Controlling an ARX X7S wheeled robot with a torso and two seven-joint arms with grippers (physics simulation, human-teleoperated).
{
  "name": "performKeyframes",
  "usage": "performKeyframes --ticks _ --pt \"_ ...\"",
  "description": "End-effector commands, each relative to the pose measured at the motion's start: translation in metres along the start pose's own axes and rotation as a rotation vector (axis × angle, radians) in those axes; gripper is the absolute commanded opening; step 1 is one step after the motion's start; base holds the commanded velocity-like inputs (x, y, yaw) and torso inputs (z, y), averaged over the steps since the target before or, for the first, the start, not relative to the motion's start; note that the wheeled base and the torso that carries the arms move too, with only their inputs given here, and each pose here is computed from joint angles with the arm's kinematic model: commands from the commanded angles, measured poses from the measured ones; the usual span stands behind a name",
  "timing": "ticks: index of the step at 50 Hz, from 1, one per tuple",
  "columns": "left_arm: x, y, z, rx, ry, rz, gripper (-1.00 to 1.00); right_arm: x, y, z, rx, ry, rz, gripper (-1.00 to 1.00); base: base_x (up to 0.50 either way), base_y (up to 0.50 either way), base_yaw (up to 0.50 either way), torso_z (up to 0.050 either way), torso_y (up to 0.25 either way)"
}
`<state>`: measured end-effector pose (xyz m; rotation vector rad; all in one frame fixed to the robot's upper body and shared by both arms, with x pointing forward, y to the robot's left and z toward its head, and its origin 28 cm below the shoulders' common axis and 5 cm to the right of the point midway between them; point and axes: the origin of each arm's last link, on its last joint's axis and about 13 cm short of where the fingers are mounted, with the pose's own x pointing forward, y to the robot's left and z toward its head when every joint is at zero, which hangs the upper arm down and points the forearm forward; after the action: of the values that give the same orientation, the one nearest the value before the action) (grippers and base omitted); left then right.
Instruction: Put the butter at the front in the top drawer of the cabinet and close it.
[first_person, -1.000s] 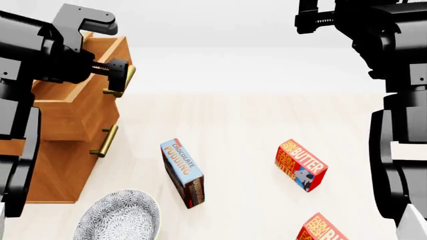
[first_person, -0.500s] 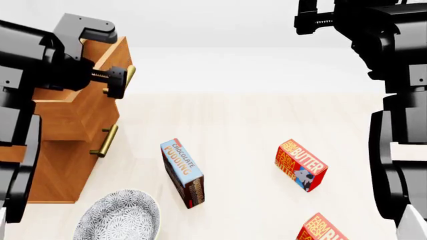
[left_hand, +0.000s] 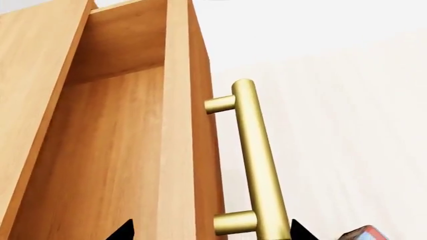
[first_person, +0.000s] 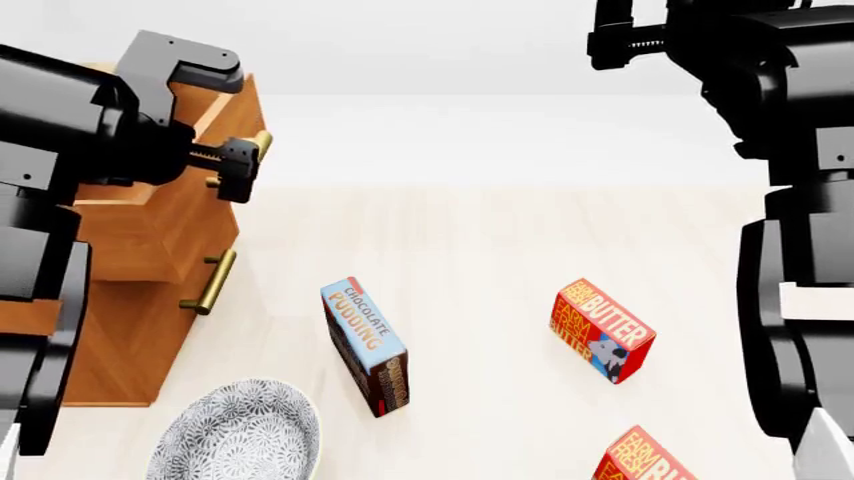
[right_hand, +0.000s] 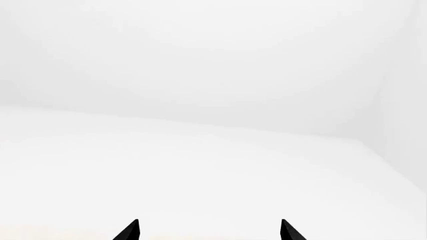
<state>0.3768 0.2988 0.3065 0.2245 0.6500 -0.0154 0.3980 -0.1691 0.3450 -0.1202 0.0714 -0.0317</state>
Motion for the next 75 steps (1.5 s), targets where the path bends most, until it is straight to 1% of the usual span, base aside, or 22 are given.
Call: performKeyframes --ticks 1,12,28,42,52,71,75 --pt "0.007 -0.013 -0.007 0.007 0.032 -0.08 1.0 0.0 0.0 0.001 -0.001 0.001 -0.001 1.0 0.0 0.0 0.0 0.0 0.0" --pt "0.006 -0.022 -0.002 0.007 0.018 -0.12 1.0 -0.001 -0.001 0.001 -0.004 0.002 0.0 1.0 0.0 0.0 0.0 0.0 0.0" --pt "0.004 -0.043 0.003 0.005 0.003 -0.202 1.0 -0.004 -0.003 0.004 -0.01 0.0 -0.007 1.0 0.0 0.0 0.0 0.0 0.0" --pt "0.002 -0.056 0.007 0.028 -0.007 -0.251 1.0 -0.005 -0.003 0.005 -0.011 0.001 -0.006 1.0 0.0 0.0 0.0 0.0 0.0" --pt "-0.003 -0.07 0.013 0.051 -0.022 -0.29 1.0 -0.004 -0.002 0.007 -0.012 0.0 -0.004 1.0 0.0 0.0 0.0 0.0 0.0" --pt "-0.015 -0.106 0.022 0.126 -0.052 -0.387 1.0 -0.008 -0.006 0.002 -0.005 0.004 -0.012 1.0 0.0 0.0 0.0 0.0 0.0" --pt "-0.018 -0.109 0.024 0.136 -0.058 -0.397 1.0 -0.009 -0.008 0.001 -0.002 0.005 -0.016 1.0 0.0 0.0 0.0 0.0 0.0"
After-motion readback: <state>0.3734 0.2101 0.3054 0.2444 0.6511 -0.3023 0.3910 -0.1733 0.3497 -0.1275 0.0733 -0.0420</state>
